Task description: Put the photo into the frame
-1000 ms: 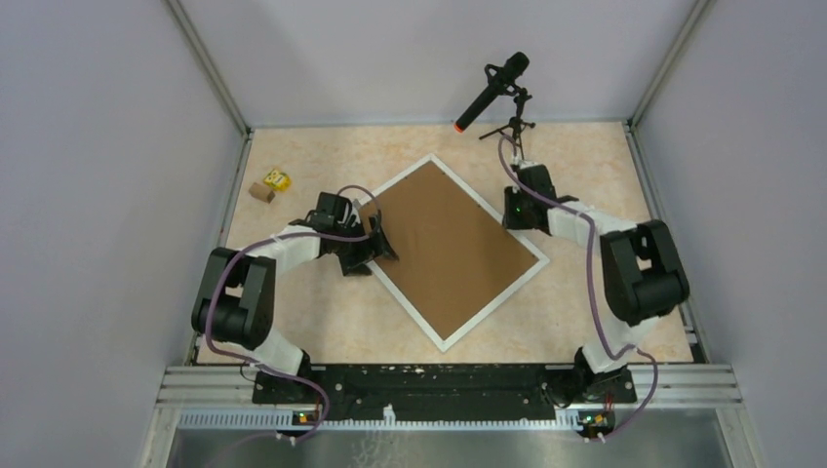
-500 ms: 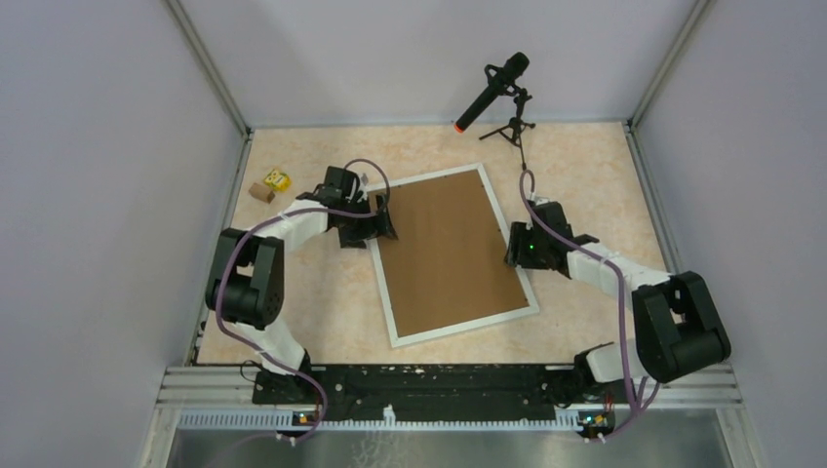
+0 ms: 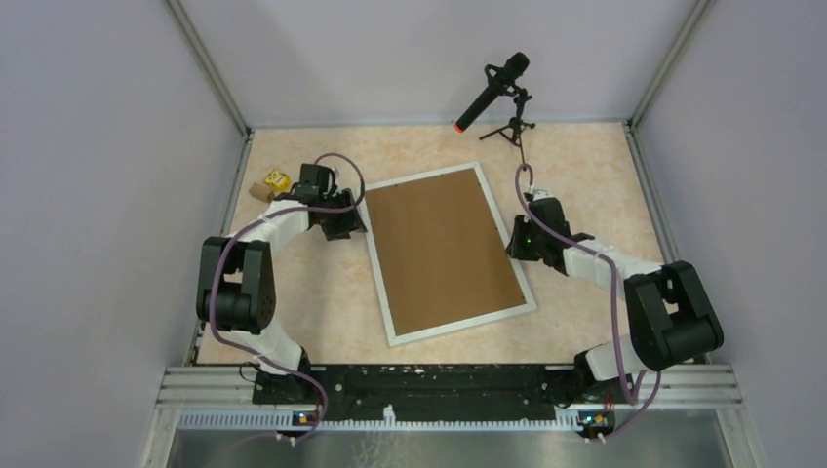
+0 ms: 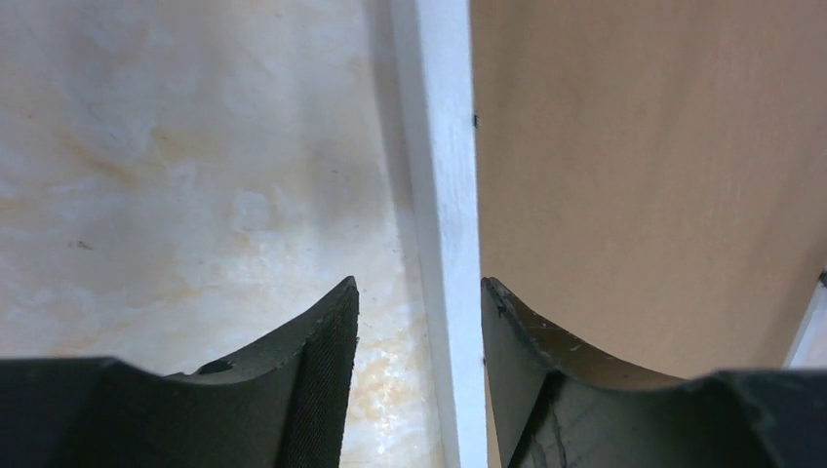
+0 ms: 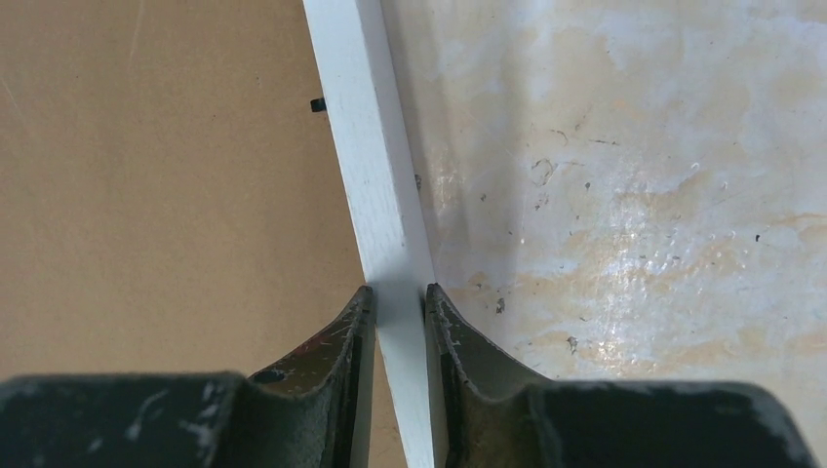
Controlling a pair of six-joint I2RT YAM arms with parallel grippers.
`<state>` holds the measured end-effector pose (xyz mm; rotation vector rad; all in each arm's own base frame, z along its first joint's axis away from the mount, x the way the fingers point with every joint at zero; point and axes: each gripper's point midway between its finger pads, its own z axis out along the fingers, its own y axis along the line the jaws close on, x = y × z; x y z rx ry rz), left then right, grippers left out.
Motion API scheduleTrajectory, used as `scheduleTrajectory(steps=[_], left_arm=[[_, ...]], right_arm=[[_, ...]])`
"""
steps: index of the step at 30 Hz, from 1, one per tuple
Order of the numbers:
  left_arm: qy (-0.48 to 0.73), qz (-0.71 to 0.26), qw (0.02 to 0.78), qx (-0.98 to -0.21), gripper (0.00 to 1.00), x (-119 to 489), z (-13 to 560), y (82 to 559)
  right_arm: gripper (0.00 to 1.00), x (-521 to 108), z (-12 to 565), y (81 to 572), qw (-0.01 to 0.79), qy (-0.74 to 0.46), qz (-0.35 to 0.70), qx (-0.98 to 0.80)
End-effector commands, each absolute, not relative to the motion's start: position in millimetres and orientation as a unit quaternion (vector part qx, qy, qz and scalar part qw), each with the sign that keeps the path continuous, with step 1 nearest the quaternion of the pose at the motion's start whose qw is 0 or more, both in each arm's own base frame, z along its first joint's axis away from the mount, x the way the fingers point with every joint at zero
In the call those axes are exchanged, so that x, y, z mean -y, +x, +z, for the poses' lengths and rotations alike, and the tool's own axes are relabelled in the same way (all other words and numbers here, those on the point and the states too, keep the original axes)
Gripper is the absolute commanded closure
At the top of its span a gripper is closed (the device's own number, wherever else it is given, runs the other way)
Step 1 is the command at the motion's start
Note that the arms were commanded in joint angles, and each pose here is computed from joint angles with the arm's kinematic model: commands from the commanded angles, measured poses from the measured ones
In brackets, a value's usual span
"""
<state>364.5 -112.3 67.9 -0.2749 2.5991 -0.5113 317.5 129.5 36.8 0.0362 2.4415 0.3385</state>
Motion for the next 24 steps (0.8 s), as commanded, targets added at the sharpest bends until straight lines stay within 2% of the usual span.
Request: scheduleTrajectory(steps=[1, 4, 10, 18, 24], left_arm=[[-0.132, -0.241, 0.249, -0.929, 0.48, 108.1, 73.2, 387.9], [-0.143, -0.264, 0.251, -0.920, 0.52, 104.6, 70.5, 397.2], [-0.155, -0.298, 0.224, -0.915, 0.46, 115.8, 49.7, 400.8], [-0.207, -0.305, 0.230, -0.901, 0.57, 93.5, 41.0, 411.4], [-0.211, -0.311, 0.232, -0.897, 0.51, 85.5, 42.6, 416.2]], right_arm=[[0.86, -127.1, 12.8, 299.6, 0.298, 0.010, 0.120, -0.947], [0.89, -129.5, 6.7, 298.8, 0.288, 0.007, 0.124, -0.949], [0.91, -136.3, 4.1, 298.0, 0.282, 0.000, 0.140, -0.949], [0.93, -134.9, 3.7, 296.9, 0.281, 0.000, 0.138, -0.950], [0.94, -135.0, 2.4, 297.0, 0.279, -0.001, 0.137, -0.950]])
